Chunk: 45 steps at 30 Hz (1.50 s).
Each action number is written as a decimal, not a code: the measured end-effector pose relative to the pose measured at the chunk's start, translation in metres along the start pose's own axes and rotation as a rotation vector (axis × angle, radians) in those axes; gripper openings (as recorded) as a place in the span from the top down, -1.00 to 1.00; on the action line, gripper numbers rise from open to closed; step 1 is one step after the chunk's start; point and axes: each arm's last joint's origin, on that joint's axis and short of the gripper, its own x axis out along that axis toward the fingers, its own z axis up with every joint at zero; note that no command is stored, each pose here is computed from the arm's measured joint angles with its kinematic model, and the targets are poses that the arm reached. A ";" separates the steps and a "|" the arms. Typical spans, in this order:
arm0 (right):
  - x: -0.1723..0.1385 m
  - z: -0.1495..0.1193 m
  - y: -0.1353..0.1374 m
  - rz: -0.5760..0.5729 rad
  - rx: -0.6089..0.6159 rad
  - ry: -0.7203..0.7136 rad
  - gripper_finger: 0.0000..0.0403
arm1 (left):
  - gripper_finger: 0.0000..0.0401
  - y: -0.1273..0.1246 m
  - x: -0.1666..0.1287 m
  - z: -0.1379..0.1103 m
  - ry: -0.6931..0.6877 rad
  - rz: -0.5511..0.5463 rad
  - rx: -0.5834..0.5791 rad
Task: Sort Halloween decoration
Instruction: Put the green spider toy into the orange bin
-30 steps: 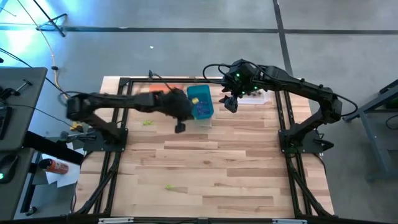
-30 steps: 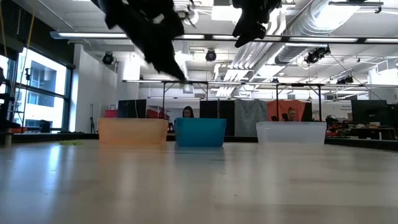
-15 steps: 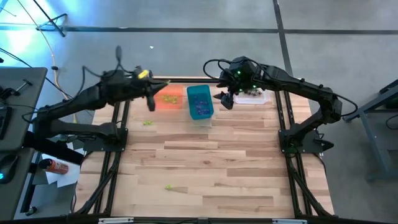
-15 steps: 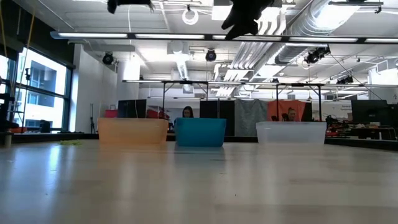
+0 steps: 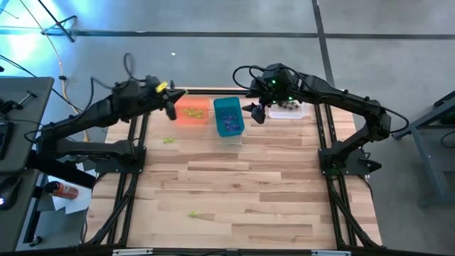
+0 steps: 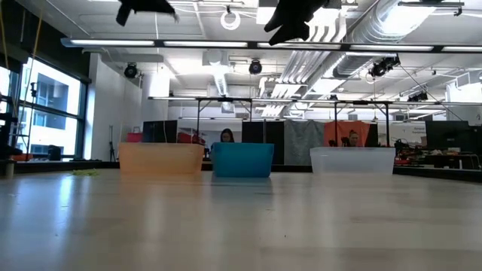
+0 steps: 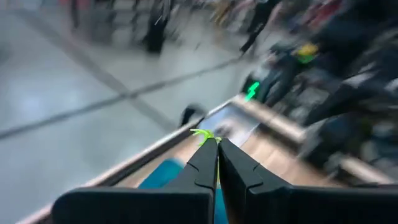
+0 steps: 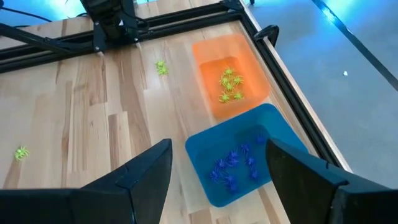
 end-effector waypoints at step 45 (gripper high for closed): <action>0.000 -0.010 0.000 -0.001 0.082 0.101 -0.27 | 0.95 0.132 0.197 -0.153 1.096 0.504 -0.139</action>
